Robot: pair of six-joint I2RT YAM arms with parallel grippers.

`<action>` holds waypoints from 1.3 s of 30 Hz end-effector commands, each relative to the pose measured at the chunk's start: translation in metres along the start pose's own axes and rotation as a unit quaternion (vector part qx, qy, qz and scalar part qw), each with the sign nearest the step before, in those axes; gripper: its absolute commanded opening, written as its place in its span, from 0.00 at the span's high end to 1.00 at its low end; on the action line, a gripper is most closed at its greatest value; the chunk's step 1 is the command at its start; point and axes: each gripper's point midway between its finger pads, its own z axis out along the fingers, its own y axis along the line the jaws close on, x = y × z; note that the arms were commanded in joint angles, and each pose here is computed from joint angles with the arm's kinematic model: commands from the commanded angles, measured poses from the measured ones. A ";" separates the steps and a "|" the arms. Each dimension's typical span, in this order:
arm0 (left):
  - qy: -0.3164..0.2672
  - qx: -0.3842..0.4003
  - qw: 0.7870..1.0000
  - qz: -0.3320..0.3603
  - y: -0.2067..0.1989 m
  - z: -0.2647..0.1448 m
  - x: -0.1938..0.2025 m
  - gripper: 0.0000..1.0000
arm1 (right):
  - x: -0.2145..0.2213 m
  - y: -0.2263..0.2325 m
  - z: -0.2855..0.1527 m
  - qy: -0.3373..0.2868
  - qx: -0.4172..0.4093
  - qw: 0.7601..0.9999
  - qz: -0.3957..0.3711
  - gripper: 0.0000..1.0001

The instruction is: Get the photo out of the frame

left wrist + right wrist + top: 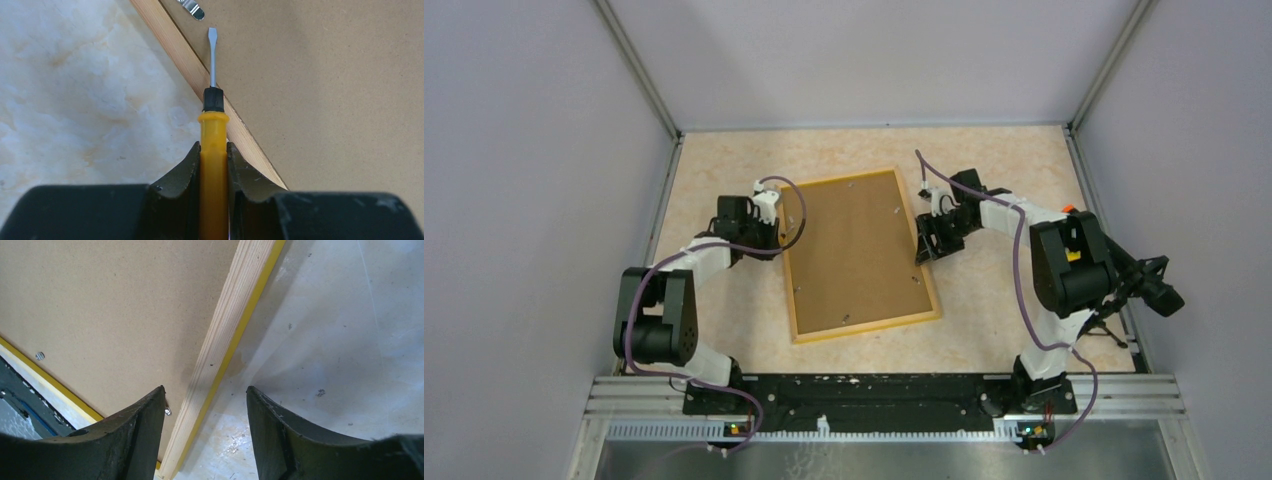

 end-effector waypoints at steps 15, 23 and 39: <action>-0.024 -0.015 0.998 0.051 0.017 -0.019 -0.040 1.00 | 0.009 -0.015 0.012 0.019 0.030 0.999 -0.010 0.45; 0.010 0.006 0.997 0.074 0.018 -0.013 -0.028 1.00 | 0.007 -0.017 0.014 0.020 0.030 0.999 -0.009 0.46; 0.061 -0.002 0.995 0.081 0.030 -0.002 -0.017 1.00 | 0.004 -0.017 0.018 0.022 0.026 0.999 -0.008 0.46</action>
